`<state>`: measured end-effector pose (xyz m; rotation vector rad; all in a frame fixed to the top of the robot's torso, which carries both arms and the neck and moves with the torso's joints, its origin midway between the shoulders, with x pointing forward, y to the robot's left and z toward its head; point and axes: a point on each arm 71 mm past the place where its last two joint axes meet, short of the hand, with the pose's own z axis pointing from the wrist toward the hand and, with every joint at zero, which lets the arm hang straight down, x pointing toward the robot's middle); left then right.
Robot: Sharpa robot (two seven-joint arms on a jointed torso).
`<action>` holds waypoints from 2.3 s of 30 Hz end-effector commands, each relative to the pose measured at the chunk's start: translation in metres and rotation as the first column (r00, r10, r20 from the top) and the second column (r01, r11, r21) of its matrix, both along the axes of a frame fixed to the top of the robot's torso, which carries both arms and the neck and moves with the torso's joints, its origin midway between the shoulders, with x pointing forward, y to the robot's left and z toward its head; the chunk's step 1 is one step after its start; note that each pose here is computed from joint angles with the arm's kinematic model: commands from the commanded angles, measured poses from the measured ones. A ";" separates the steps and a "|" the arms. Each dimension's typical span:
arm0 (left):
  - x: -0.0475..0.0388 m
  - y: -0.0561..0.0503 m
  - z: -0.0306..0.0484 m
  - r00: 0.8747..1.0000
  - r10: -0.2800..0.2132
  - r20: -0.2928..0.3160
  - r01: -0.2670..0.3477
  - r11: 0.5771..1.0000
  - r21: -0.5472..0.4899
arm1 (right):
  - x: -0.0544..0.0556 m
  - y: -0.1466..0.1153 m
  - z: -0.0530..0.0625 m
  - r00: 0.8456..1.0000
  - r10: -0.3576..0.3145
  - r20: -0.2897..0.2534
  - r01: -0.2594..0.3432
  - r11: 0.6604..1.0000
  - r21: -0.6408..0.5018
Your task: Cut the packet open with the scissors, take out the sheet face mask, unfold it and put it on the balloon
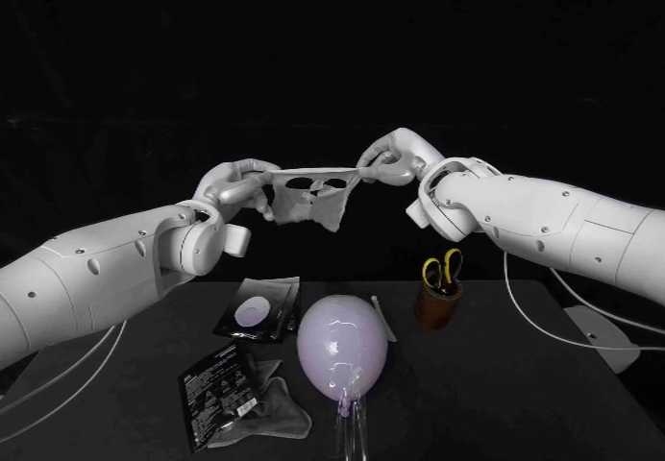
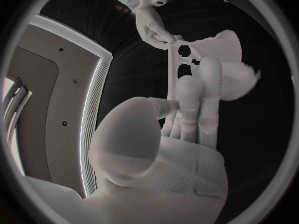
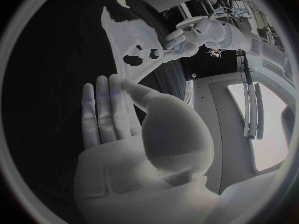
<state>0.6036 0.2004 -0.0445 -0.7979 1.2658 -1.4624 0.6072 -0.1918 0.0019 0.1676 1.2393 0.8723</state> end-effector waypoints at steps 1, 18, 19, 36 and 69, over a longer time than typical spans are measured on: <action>0.0000 -0.003 0.0031 0.998 -0.055 -0.028 0.055 0.998 0.005 | -0.001 0.002 0.001 0.999 0.023 0.050 -0.019 0.997 -0.075; 0.0015 0.000 0.0155 0.999 -0.036 0.008 0.036 0.999 0.012 | -0.008 0.006 -0.004 0.999 0.038 0.022 -0.037 0.999 -0.010; 0.0012 0.001 0.0159 0.999 -0.030 0.017 0.029 0.999 0.018 | -0.008 0.005 -0.004 0.999 0.035 0.016 -0.035 0.999 0.006; -0.0018 0.011 0.0183 0.990 0.049 0.130 -0.060 0.995 0.081 | -0.022 -0.010 0.000 0.995 0.066 -0.070 -0.048 0.970 0.237; -0.0008 0.000 0.0108 0.992 0.047 0.116 -0.037 0.996 -0.083 | -0.034 0.005 0.021 0.990 0.126 -0.060 -0.104 0.953 0.284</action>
